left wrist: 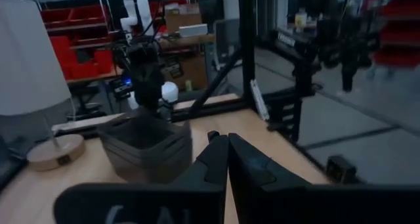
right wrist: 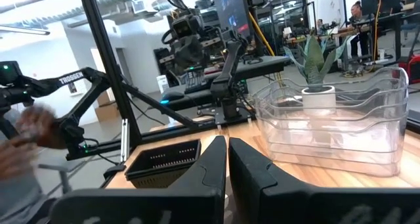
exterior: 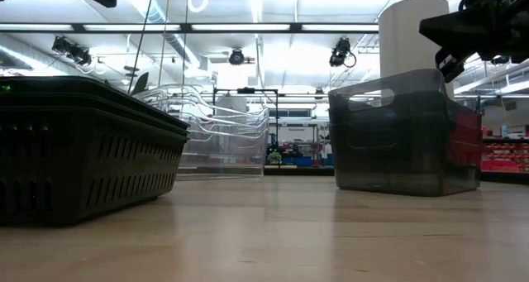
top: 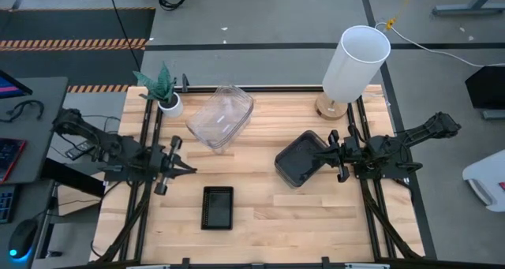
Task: Stack baskets by color
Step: Return to Home Position
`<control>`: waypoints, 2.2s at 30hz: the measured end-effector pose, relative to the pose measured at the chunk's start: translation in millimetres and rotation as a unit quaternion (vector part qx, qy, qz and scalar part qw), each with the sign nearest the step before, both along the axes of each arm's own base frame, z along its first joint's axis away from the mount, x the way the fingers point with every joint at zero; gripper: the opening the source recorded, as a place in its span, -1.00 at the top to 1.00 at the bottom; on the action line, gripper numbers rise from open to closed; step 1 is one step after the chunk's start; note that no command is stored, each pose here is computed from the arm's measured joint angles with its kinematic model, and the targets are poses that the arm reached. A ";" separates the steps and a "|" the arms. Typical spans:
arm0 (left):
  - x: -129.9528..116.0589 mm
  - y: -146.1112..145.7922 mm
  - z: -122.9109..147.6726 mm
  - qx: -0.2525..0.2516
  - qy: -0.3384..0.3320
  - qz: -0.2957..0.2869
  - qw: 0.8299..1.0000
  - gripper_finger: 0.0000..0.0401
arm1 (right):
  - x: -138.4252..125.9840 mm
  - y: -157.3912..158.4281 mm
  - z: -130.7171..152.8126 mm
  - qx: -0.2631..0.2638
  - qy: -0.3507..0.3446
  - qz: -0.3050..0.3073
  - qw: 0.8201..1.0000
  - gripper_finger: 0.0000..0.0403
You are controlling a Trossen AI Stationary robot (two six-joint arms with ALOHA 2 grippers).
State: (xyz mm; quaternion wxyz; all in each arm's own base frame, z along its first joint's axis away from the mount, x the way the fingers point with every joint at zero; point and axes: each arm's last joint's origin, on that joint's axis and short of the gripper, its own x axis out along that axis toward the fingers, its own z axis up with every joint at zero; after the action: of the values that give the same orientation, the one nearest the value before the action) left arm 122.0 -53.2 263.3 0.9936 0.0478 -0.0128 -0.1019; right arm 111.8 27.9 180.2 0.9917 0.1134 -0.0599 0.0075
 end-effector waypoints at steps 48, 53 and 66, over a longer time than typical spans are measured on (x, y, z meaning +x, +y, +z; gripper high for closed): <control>-31.3 26.9 -70.8 -0.222 -0.091 0.023 0.970 0.88 | 0.0 0.0 -0.1 0.000 0.000 0.000 1.000 0.89; -31.3 26.9 -70.8 -0.222 -0.091 0.023 0.970 0.87 | 0.0 0.0 -0.1 0.000 0.000 0.000 1.000 0.89; -31.2 26.9 -71.0 -0.221 -0.091 0.023 0.971 0.87 | 0.0 0.0 -0.1 0.000 0.000 0.000 1.000 0.89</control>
State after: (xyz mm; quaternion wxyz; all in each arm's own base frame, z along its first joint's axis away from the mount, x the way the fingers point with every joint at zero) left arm 90.7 -26.3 192.3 0.9762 -0.1640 -0.1243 -0.0684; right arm 111.8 27.9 180.1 0.9917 0.1134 -0.0598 0.0075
